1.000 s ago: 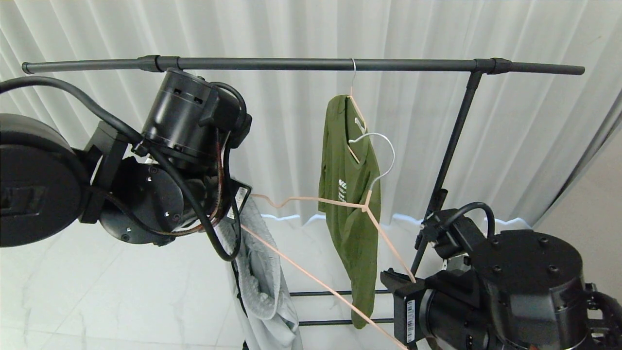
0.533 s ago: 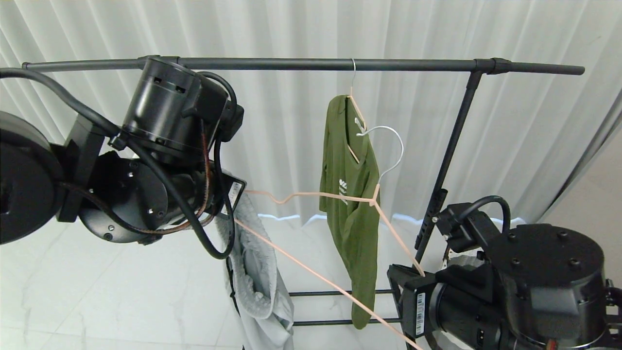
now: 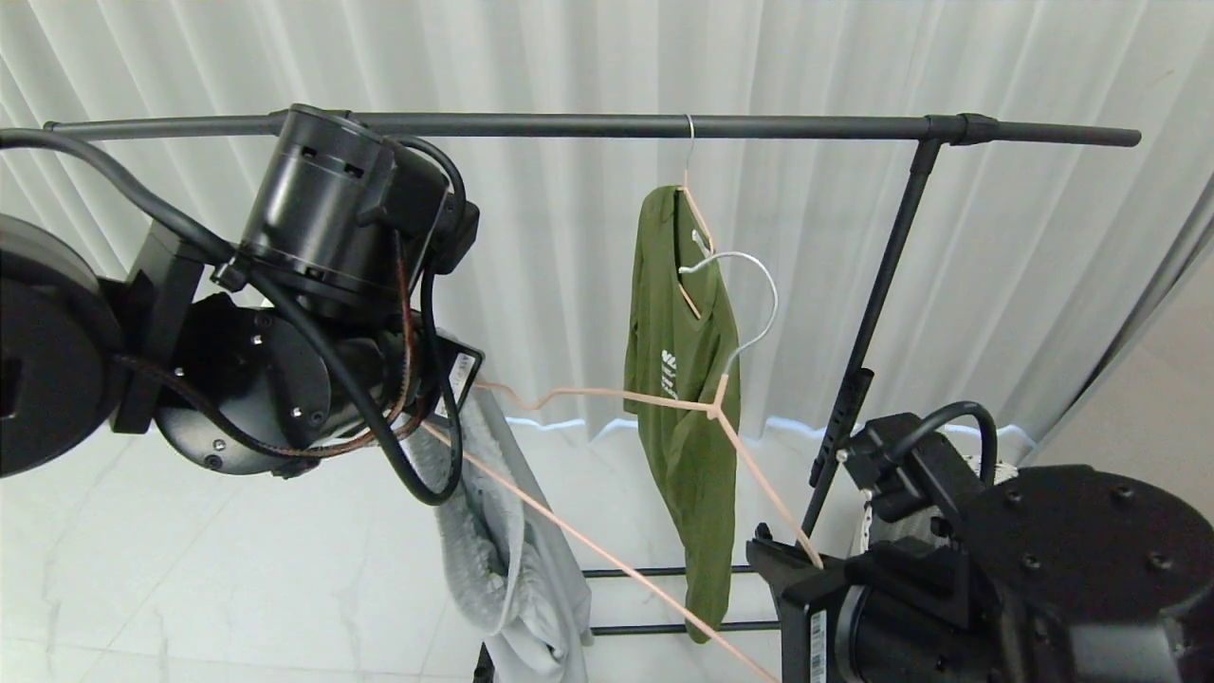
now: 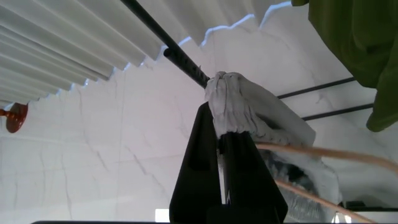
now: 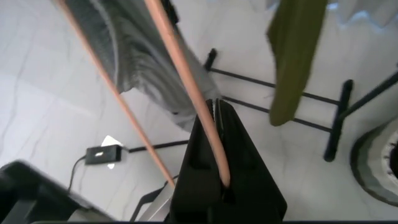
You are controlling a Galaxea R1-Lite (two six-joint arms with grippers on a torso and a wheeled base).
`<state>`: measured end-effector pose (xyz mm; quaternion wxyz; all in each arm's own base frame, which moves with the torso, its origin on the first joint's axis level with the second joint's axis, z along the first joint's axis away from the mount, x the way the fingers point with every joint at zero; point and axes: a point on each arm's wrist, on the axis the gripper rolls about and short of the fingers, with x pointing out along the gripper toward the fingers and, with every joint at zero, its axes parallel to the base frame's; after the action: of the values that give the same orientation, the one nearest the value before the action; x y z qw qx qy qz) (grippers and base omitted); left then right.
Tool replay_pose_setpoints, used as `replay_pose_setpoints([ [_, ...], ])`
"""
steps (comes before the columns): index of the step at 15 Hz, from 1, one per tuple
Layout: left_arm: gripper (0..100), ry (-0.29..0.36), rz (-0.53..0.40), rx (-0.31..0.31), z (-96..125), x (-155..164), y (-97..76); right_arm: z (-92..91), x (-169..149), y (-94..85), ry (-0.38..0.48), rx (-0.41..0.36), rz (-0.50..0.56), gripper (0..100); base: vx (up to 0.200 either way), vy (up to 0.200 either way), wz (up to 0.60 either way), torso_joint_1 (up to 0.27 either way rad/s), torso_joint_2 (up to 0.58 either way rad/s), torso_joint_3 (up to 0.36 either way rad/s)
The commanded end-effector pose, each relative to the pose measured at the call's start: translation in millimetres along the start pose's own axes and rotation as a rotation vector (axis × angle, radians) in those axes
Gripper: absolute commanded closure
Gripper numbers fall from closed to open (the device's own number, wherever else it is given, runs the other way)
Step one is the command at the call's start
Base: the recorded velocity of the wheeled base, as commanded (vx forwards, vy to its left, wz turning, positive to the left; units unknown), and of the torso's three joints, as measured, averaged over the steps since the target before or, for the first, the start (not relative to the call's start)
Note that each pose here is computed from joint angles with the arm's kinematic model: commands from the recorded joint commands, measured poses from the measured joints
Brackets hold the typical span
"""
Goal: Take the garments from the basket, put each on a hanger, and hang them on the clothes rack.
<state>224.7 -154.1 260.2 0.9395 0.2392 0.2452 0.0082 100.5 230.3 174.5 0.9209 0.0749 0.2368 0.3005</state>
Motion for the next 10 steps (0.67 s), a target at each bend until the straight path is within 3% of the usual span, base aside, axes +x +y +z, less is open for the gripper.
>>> replay_pose_setpoints([
  [1, 100, 0.002, -0.001, 0.002, 0.8, 1.7, -1.8, -8.9, -8.2, 15.8, 0.023, -0.025, 0.072, 100, 0.0, 0.0, 0.0, 0.0, 0.0, 0.0],
  [3, 100, 0.002, -0.001, 0.002, 0.8, 1.7, -1.8, -19.0, -8.8, 29.2, 0.044, -0.039, 0.124, 100, 0.0, 0.0, 0.0, 0.0, 0.0, 0.0],
  [10, 100, 0.004, -0.005, -0.019, -0.2, 1.1, -3.5, -23.7, 5.8, 36.7, 0.062, -0.022, 0.14, 100, 0.0, 0.0, 0.0, 0.0, 0.0, 0.0],
])
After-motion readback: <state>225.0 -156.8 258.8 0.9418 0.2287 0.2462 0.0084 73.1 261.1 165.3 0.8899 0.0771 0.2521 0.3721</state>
